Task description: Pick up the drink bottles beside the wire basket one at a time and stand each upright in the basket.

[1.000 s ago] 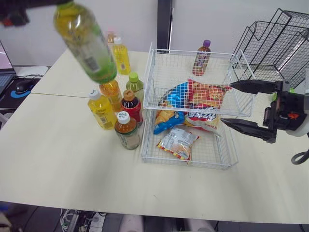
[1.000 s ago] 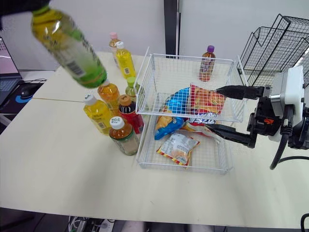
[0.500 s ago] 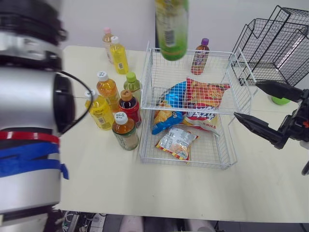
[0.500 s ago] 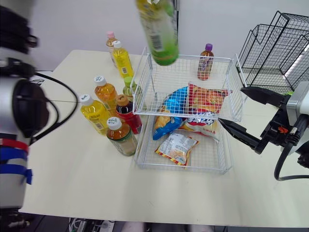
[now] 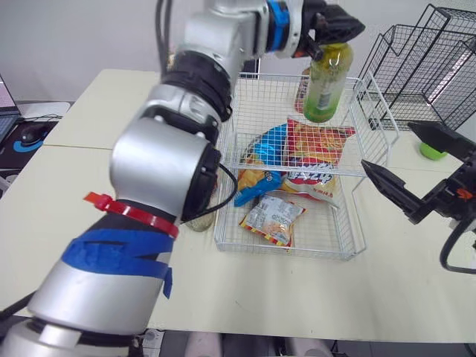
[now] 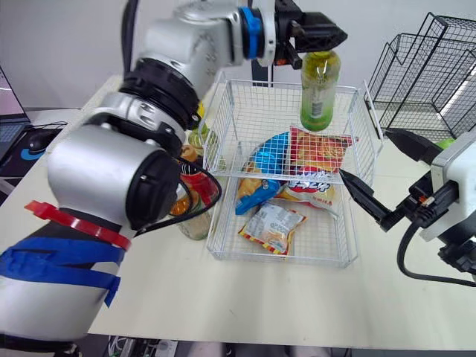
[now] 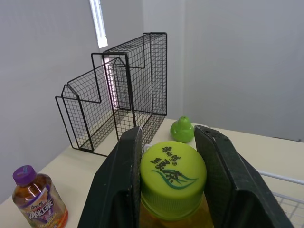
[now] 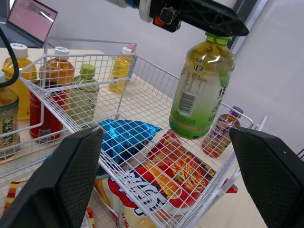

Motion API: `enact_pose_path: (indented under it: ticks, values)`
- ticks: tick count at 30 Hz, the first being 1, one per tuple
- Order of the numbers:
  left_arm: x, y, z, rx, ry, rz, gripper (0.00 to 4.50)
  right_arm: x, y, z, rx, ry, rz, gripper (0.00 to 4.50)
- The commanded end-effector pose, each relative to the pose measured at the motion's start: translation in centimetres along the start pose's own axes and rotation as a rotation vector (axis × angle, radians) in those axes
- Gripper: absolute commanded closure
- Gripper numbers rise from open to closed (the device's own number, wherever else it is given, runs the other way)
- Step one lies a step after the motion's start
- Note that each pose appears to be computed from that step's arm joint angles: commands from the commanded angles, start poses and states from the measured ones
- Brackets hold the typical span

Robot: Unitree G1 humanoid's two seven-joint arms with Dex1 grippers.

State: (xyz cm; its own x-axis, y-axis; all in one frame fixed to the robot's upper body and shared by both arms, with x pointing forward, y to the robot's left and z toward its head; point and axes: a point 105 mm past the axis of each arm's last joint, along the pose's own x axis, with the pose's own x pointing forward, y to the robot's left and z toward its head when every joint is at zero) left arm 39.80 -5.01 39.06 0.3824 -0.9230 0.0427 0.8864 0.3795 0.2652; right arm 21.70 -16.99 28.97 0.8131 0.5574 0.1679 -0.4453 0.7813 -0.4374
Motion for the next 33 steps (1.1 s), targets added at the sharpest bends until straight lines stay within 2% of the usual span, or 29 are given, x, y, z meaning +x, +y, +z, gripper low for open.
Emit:
enact_pose_path:
  ticks: [1,12,14,16,20,22,27,33]
  values:
    - [0.5,-0.6,2.6,0.058,-0.079,0.012,3.17,0.0,0.3,0.9,-0.035,-0.040,-0.020,0.00]
    - [1.5,-1.4,1.9,0.053,-0.061,-0.005,3.17,0.2,1.0,0.6,-0.025,-0.029,-0.007,0.00]
    - [1.2,-1.3,2.2,0.052,-0.065,-0.011,2.46,0.2,1.0,0.5,-0.023,-0.026,-0.001,0.00]
    - [0.8,-1.1,2.7,0.053,-0.074,-0.026,1.99,0.3,1.0,0.5,-0.023,-0.025,0.004,0.00]
    - [-1.0,-0.2,3.6,0.065,-0.091,-0.038,0.65,0.4,0.8,0.5,-0.026,-0.025,0.009,0.00]
    - [-2.2,0.3,3.7,0.081,-0.082,-0.058,0.15,0.5,0.6,0.6,-0.031,-0.024,0.013,0.00]
    - [-5.3,1.1,3.3,0.098,-0.048,-0.143,0.07,0.6,0.2,0.8,-0.045,-0.024,0.039,0.00]
    - [-10.5,3.0,2.7,0.114,-0.030,-0.126,0.07,0.8,0.4,0.7,-0.035,-0.014,0.139,0.00]
